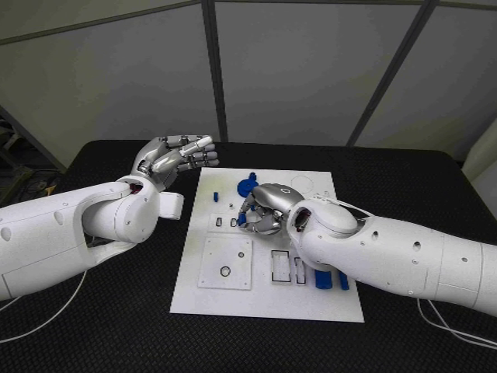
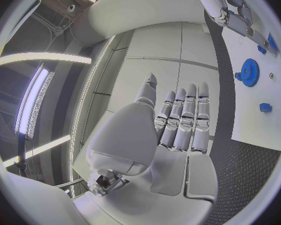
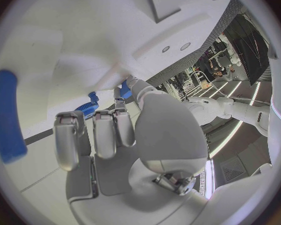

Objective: Assemble the parts on the task board

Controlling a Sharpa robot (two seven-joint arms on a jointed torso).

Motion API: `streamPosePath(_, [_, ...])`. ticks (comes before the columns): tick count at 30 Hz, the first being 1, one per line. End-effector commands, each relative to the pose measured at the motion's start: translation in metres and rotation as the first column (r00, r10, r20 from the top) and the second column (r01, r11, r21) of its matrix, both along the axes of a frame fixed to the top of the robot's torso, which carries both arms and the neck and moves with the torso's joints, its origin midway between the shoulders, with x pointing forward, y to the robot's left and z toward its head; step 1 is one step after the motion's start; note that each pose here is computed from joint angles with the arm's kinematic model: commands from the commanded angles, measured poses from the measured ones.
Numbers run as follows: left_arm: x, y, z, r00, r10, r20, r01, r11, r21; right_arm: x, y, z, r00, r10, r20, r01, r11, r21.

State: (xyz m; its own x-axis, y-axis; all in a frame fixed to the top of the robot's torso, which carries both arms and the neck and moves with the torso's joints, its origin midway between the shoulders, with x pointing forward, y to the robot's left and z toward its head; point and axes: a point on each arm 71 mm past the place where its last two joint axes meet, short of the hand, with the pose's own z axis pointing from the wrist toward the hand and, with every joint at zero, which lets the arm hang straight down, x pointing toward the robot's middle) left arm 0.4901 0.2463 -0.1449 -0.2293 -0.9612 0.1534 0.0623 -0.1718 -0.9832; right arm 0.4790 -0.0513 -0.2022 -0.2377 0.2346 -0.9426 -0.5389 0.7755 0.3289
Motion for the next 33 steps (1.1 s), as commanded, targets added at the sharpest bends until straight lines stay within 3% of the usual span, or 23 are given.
streamPosePath(1, [0.0,-0.001,0.0017,1.0,-0.012,0.008,0.012,1.0,-0.006,0.0,0.0,-0.002,1.0,0.002,-0.007,-0.002,1.0,-0.021])
streamPosePath(8, [0.0,-0.001,0.0017,1.0,-0.011,0.008,0.011,1.0,-0.006,-0.001,0.001,-0.002,1.0,0.008,-0.006,-0.008,1.0,-0.019])
streamPosePath(22, [0.0001,0.0,0.0016,1.0,-0.01,0.008,0.01,1.0,-0.005,-0.004,0.001,0.005,0.999,0.002,0.049,-0.003,1.0,0.027])
streamPosePath(33, [-0.0001,0.002,0.0016,1.0,-0.004,0.007,0.004,1.0,-0.003,-0.016,-0.01,0.011,0.997,-0.01,0.072,0.013,0.999,-0.05])
